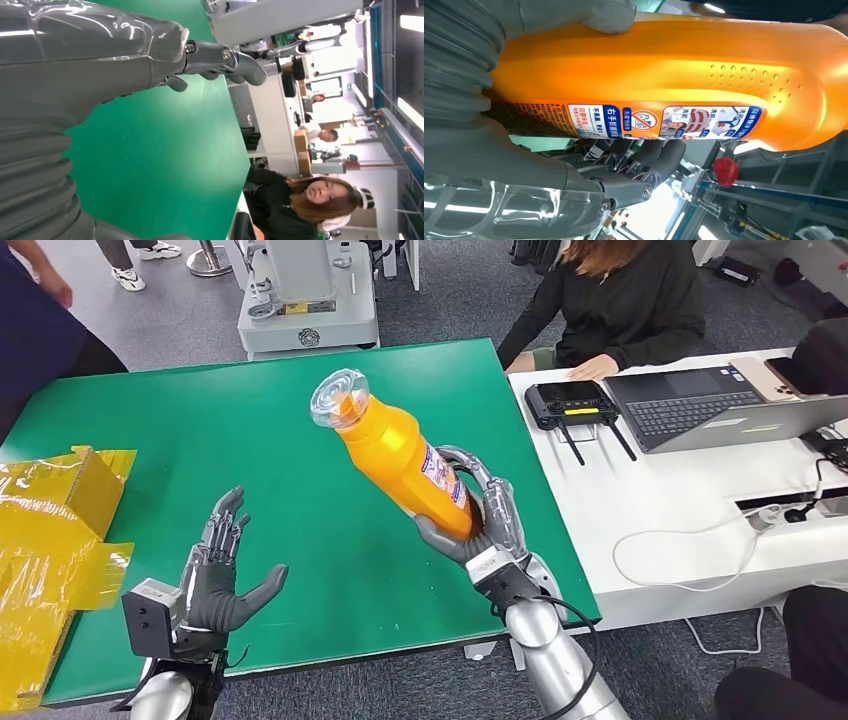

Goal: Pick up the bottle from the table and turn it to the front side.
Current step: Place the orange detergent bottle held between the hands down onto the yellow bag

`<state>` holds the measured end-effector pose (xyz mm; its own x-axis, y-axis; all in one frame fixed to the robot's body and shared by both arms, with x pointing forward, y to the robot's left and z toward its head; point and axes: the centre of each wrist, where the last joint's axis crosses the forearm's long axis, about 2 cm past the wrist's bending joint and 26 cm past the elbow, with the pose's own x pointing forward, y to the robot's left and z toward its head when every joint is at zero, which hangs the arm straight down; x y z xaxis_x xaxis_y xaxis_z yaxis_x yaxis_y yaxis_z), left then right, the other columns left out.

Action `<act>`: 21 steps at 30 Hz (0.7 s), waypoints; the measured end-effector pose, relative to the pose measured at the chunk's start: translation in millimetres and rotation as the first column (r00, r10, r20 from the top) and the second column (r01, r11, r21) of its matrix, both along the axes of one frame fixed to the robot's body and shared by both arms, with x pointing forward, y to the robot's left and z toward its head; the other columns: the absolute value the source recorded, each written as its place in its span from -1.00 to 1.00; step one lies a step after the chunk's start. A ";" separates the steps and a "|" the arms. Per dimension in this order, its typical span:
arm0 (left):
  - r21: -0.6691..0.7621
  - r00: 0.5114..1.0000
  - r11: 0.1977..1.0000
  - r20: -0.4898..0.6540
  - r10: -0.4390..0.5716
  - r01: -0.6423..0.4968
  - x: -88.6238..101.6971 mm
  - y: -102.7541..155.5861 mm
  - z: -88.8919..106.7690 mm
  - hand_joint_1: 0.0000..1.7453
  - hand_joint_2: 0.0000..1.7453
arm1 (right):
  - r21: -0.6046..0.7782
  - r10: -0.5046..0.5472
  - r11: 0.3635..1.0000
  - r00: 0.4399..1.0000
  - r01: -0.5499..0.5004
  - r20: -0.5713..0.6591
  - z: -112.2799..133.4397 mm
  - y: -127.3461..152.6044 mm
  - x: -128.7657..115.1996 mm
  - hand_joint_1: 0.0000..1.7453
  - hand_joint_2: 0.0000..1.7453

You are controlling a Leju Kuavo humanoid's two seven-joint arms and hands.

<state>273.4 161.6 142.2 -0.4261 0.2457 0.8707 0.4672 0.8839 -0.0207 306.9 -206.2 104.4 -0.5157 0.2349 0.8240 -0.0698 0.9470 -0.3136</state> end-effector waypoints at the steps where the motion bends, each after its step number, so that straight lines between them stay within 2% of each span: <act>1: -0.002 1.000 1.000 -0.002 -0.007 0.007 1.1 0.0 1.2 -1.00 1.00 | 0.000 0.003 1.000 1.000 -0.003 -0.005 -2.0 1.5 1.1 1.00 1.00; 8: -0.031 0.991 0.993 -0.078 -0.113 0.111 13.9 -0.8 4.5 -1.00 1.00 | 0.005 0.033 0.999 0.999 -0.033 0.007 -6.8 12.7 10.8 1.00 1.00; 14: -0.079 0.968 0.976 -0.129 -0.214 0.205 42.4 -5.7 7.3 -1.00 1.00 | 0.033 0.071 0.997 0.997 -0.073 0.041 3.3 29.8 23.7 1.00 1.00; 21: -0.095 0.955 0.960 -0.114 -0.273 0.263 66.5 -13.9 24.4 -1.00 1.00 | 0.045 0.110 0.993 0.993 -0.112 0.038 11.8 49.3 37.1 1.00 1.00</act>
